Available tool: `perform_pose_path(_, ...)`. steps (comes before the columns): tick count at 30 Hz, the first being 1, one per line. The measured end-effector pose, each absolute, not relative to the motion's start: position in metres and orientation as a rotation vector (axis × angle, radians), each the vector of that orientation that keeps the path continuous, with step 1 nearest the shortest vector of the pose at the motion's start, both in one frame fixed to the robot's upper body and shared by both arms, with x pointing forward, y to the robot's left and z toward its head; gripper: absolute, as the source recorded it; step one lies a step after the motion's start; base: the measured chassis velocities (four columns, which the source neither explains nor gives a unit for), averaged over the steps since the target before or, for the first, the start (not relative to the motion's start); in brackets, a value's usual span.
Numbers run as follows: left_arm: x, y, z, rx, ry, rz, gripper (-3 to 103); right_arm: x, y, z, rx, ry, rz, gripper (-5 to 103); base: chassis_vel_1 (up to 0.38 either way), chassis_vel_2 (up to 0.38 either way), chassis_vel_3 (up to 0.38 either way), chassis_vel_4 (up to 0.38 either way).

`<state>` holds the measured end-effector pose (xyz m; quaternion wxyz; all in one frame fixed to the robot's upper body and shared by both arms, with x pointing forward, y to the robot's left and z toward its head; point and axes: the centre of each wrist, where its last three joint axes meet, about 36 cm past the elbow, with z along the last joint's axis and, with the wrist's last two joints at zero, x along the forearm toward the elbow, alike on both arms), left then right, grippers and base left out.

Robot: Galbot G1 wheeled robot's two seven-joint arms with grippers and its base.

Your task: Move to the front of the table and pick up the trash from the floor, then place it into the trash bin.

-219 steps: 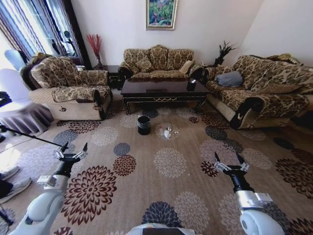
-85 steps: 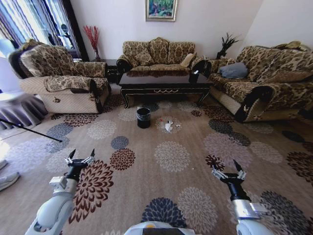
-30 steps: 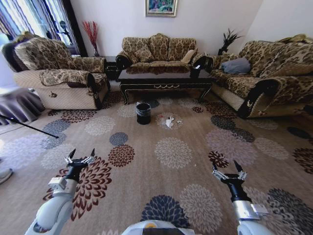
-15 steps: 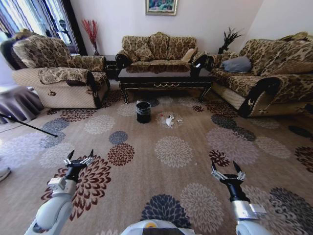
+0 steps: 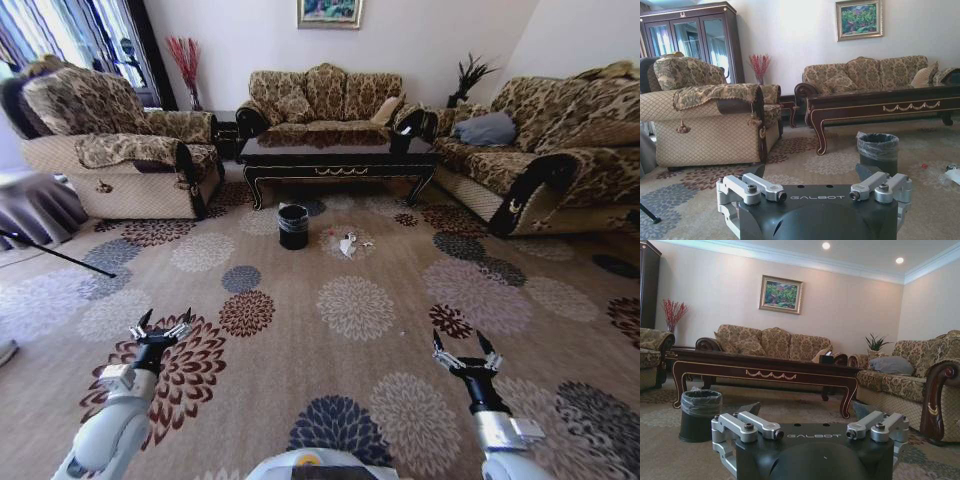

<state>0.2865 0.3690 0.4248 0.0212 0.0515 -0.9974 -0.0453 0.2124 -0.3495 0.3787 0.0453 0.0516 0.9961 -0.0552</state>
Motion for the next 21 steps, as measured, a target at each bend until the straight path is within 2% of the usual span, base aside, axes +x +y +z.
perform_pose_path(21, 0.2831, 0.3665, 0.4226, 0.161, -3.094, -0.147, 100, 0.2115, -0.3518, 0.3796, 0.145, 3.033, -0.177, 100, 0.000, 0.000, 0.000, 0.000)
